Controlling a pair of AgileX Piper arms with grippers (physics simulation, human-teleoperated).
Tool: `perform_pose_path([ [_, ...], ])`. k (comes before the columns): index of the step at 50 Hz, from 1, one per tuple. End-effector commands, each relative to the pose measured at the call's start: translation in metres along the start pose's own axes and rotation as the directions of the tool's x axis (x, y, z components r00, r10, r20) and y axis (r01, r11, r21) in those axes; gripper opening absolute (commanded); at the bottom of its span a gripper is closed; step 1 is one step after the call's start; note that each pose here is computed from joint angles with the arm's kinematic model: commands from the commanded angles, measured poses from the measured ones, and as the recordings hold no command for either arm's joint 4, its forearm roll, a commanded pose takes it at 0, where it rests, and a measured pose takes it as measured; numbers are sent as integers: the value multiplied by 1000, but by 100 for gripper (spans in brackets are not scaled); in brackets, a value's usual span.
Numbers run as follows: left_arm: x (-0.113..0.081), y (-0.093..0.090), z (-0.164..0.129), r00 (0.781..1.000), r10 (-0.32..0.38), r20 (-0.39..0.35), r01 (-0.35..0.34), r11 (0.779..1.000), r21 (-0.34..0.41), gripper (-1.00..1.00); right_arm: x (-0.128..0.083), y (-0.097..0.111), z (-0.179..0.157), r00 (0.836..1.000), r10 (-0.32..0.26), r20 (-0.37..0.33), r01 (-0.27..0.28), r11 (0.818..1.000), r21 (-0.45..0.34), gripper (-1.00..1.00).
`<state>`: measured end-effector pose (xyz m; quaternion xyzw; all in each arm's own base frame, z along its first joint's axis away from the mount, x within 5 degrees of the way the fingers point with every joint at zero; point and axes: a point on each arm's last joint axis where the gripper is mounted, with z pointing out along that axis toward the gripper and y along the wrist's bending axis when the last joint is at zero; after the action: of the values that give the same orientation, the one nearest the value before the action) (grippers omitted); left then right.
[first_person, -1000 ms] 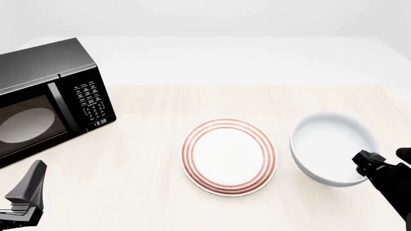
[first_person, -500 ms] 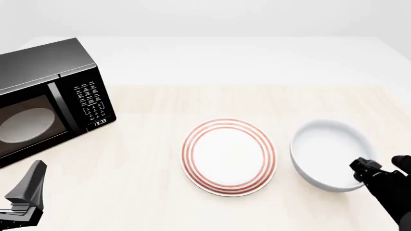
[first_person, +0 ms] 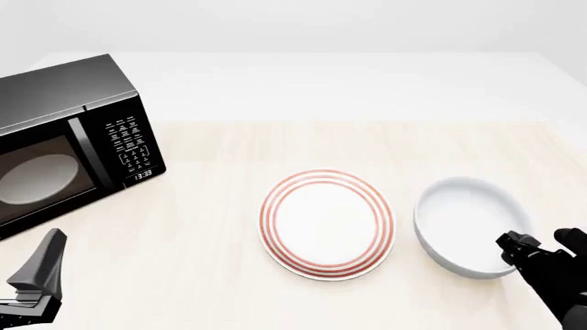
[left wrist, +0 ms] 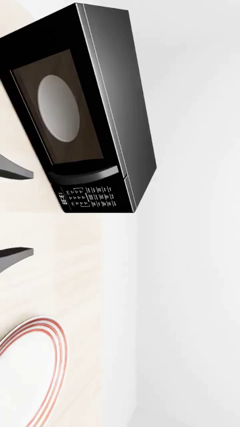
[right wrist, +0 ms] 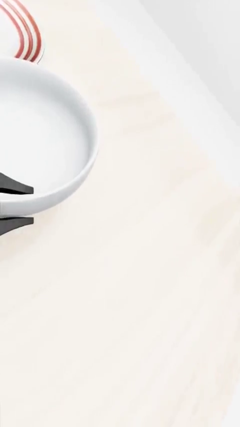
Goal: Put the white bowl to the right of the plate.
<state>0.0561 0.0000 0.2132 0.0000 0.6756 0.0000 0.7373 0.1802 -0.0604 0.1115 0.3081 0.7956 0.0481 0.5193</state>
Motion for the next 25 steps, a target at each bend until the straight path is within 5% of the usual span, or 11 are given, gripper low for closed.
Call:
perform_pose_path([
  [1,0,0,0,1000,0,0,0,1000,0,100,3,-8,6,1000,4,-5,-4,997,75,-100],
  [16,0,0,0,1000,0,0,0,1000,0,100,2,-6,9,1000,-4,-10,5,997,72,-100],
  [17,0,0,0,1000,0,0,0,1000,0,100,1,-5,7,1000,-7,-6,7,998,70,100],
  [25,0,0,0,1000,0,0,0,1000,0,100,-13,2,-12,999,-18,27,17,998,55,100],
])
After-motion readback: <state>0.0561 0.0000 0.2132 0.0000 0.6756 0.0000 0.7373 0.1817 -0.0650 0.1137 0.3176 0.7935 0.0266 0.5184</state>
